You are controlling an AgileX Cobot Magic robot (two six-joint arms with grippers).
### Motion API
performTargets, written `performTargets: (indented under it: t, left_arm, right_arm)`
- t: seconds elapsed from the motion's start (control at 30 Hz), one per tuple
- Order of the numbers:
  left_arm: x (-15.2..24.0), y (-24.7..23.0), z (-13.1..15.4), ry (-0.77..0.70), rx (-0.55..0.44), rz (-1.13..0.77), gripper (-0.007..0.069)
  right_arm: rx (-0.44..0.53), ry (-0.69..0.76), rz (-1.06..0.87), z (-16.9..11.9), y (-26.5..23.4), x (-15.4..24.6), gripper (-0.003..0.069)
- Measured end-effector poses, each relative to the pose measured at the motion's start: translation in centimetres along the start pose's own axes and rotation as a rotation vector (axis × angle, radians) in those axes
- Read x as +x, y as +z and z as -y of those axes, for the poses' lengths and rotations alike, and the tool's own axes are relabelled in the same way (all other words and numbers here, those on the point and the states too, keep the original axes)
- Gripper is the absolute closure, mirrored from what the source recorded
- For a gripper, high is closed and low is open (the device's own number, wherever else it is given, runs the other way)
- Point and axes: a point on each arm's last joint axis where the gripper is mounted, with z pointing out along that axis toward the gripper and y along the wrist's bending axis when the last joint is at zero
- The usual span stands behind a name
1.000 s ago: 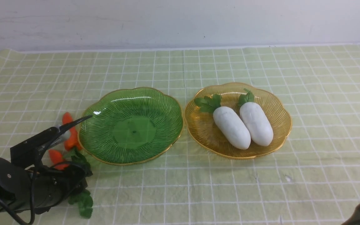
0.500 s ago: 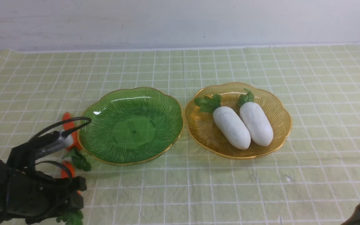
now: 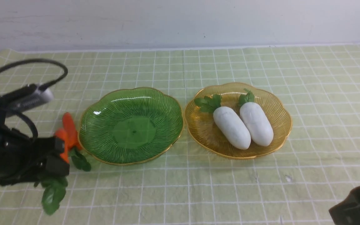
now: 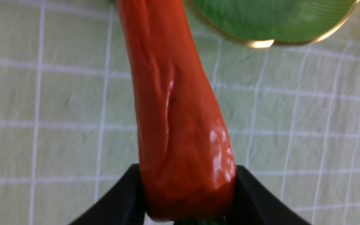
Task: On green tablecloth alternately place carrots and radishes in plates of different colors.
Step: 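Pick up the carrot and put it on the nearest plate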
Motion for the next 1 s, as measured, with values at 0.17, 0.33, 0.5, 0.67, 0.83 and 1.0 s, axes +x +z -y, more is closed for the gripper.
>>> performTargets:
  t: [0.17,0.33,0.5,0.67,0.83,1.0]
  left_arm:
    - [-2.8,0.5,2.6,0.095,0.041,0.068,0.0327]
    - [-6.1,2.8,5.0,0.141,0.079,0.097,0.0315]
    - [-7.6,6.9,4.6,0.123,0.058,0.053,0.0232]
    - [-8.3,9.9,3.9,0.095,0.043,0.027,0.0153]
    - [-10.1,9.4,3.2,0.070,0.040,0.084,0.0119]
    - [-12.3,7.6,0.8,0.017,0.009,0.183,0.0134]
  right_arm:
    - [0.009,-0.014,0.040,0.1,0.0,-0.4,0.0395]
    - [0.010,-0.037,0.050,0.1,0.0,-0.5,0.0395]
    - [0.012,-0.045,0.054,0.1,0.0,-0.5,0.0395]
    - [0.015,-0.047,0.068,0.1,0.0,-0.6,0.0395]
    - [0.016,-0.047,0.068,0.1,0.0,-0.6,0.0395]
    - [0.016,-0.047,0.067,0.1,0.0,-0.6,0.0395]
